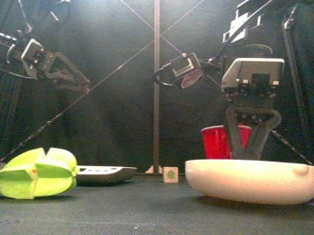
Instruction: Grab pan
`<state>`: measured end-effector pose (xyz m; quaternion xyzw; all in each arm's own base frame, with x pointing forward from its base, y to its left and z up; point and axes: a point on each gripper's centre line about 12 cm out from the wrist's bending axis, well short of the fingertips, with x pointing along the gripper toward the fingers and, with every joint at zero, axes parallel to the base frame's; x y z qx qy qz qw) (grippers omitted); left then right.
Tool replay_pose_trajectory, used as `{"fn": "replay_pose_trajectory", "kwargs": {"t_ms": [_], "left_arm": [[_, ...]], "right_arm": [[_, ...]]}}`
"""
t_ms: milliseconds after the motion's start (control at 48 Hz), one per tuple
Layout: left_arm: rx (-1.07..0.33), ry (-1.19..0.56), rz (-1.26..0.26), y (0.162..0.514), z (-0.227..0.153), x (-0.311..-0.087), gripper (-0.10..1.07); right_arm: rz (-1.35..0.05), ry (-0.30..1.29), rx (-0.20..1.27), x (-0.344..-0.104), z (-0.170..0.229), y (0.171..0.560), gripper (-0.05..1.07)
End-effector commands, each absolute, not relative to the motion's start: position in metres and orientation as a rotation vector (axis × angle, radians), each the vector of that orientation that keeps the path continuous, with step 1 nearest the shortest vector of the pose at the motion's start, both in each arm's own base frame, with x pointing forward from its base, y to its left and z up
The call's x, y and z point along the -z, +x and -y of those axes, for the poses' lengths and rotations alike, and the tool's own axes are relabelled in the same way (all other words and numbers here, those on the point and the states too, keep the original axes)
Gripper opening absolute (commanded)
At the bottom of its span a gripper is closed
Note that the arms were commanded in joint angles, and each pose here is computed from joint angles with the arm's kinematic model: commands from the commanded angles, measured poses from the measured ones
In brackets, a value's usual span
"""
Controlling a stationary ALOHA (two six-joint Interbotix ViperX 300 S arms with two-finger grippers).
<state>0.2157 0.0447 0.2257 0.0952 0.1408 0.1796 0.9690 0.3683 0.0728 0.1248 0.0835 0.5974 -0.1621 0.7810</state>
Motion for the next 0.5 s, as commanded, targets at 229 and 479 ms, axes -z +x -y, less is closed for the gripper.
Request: {"fn": "replay_pose_trajectory", "kwargs": {"t_ms": [229, 479], "left_arm": [[-0.369, 0.189, -0.274, 0.218, -0.046, -0.23, 1.03], [-0.369, 0.189, -0.274, 0.218, -0.046, -0.23, 1.03]], "right_arm": [[-1.257, 0.179, 0.35, -0.136, -0.07, 0.374, 0.78], [-1.257, 0.192, 0.36, -0.132, -0.066, 0.375, 0.78]]}}
